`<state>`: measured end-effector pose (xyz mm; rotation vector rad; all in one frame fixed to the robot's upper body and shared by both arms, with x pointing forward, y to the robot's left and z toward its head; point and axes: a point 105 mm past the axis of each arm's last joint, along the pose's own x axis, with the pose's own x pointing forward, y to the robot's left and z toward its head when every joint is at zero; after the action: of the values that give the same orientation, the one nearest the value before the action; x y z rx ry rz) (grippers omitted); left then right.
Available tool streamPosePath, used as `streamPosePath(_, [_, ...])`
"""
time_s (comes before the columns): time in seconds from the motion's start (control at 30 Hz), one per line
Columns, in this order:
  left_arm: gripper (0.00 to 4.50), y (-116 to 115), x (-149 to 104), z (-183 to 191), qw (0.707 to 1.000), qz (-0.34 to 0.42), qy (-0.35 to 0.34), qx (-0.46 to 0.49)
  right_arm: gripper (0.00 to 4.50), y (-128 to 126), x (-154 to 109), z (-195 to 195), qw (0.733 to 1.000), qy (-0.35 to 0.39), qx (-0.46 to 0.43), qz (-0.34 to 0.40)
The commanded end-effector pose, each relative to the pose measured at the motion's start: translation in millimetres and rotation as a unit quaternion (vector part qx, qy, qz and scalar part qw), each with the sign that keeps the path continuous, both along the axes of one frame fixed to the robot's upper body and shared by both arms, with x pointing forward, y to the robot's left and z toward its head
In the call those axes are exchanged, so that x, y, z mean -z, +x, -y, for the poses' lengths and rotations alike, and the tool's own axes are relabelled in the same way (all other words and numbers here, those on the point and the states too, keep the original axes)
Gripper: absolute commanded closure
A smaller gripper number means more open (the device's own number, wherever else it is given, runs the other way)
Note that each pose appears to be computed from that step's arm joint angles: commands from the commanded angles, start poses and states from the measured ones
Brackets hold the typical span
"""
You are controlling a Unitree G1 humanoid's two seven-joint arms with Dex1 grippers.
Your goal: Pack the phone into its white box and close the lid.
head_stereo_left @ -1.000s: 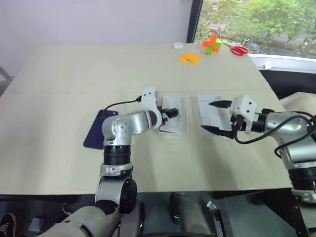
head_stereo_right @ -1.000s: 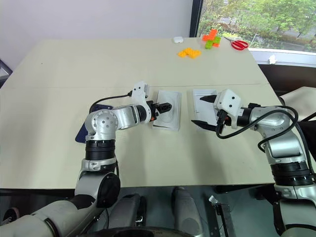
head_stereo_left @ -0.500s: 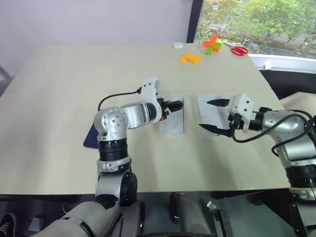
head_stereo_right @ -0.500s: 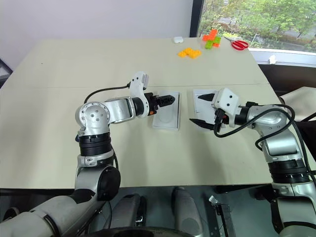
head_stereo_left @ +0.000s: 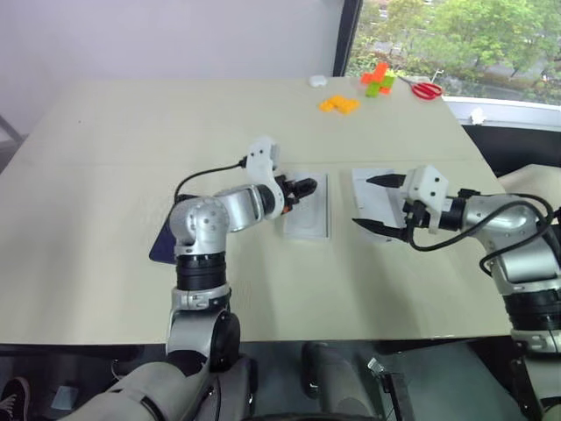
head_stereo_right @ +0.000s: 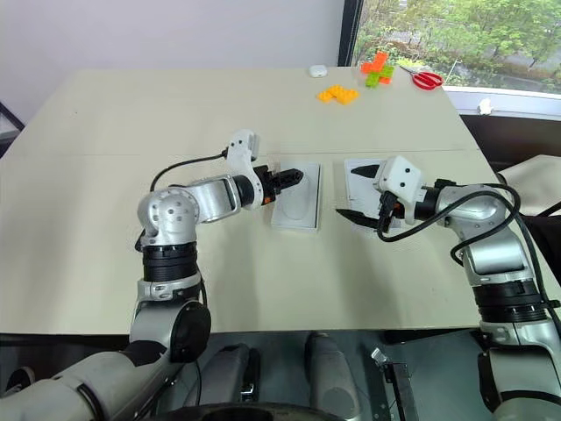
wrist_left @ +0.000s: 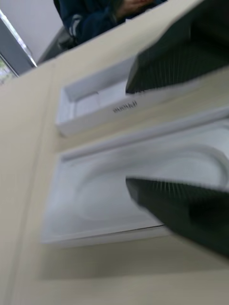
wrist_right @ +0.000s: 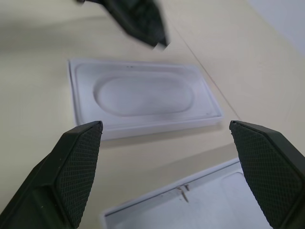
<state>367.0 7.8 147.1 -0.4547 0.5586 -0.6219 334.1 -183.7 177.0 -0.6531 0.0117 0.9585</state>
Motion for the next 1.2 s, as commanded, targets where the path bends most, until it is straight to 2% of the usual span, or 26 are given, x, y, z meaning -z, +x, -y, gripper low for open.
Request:
streamPosePath(0.03, [3.61,6,8,4,1.0,0.004,0.025,0.006,0.0,3,-12,-3,1.0,0.002,-0.004,0.027])
streamPosePath(0.1, [4.44,10,13,5,0.999,-0.005,0.031,0.006,0.0,4,-13,-3,1.0,0.002,-0.005,0.028])
streamPosePath(0.5, [4.44,19,26,19,0.998,-0.022,0.051,0.025,0.0,4,-15,-1,0.999,0.003,0.004,0.033])
streamPosePath(0.63, [4.44,10,27,35,0.997,-0.067,0.005,0.049,0.0,4,-15,-1,0.999,0.003,0.005,0.034])
streamPosePath(0.83, [4.44,7,36,43,0.993,-0.1,-0.004,0.054,0.0,6,-24,-4,0.999,0.018,0.006,0.048])
streamPosePath(1.1, [4.44,18,11,40,0.998,-0.014,0.023,0.056,0.0,5,-25,-4,0.999,0.013,0.005,0.048])
streamPosePath(1.13, [4.44,20,-13,30,0.996,0.059,0.015,0.064,0.0,5,-27,-4,0.999,0.02,0.007,0.048])
streamPosePath(1.2, [4.44,16,-45,14,0.985,0.158,0.008,0.074,0.0,4,-29,-4,0.998,0.031,0.008,0.046])
